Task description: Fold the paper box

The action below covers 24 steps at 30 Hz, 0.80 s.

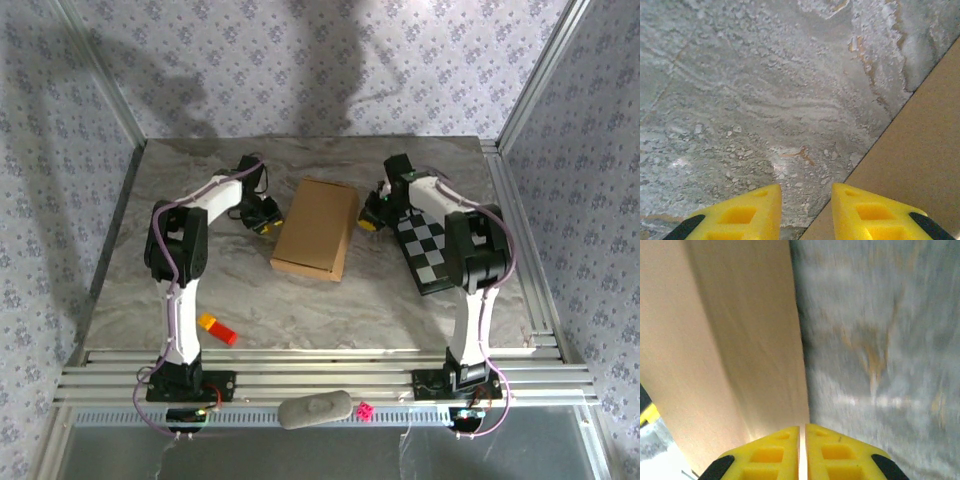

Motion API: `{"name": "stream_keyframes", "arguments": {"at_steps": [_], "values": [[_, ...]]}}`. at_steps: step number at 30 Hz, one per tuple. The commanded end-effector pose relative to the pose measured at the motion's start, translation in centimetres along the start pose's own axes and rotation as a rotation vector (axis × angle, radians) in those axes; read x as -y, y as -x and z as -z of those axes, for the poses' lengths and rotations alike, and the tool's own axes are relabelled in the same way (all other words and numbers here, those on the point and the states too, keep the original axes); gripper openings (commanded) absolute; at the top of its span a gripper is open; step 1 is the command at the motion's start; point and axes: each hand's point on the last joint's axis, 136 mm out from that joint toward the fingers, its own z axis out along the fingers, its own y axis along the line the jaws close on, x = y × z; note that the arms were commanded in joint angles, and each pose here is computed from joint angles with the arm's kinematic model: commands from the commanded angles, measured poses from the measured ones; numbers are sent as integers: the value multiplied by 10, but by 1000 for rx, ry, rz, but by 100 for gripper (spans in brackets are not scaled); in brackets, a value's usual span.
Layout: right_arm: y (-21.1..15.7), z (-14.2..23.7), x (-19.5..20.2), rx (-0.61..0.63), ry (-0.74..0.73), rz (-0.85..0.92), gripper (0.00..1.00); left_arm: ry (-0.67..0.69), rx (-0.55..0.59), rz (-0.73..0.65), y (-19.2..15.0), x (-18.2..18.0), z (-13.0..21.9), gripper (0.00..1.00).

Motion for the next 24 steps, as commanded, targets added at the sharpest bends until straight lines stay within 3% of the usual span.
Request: {"name": "stream_keyframes", "arguments": {"at_steps": [1, 10, 24], "values": [[-37, 4, -19, -29, 82, 50, 12, -33, 9, 3, -4, 6, 12, 31], [-123, -29, -16, -129, 85, 53, 11, -31, -20, 2, -21, -6, 6, 28], [-144, -38, -11, -134, 87, 45, 11, -41, -55, 46, -55, -24, 4, 26]]}}
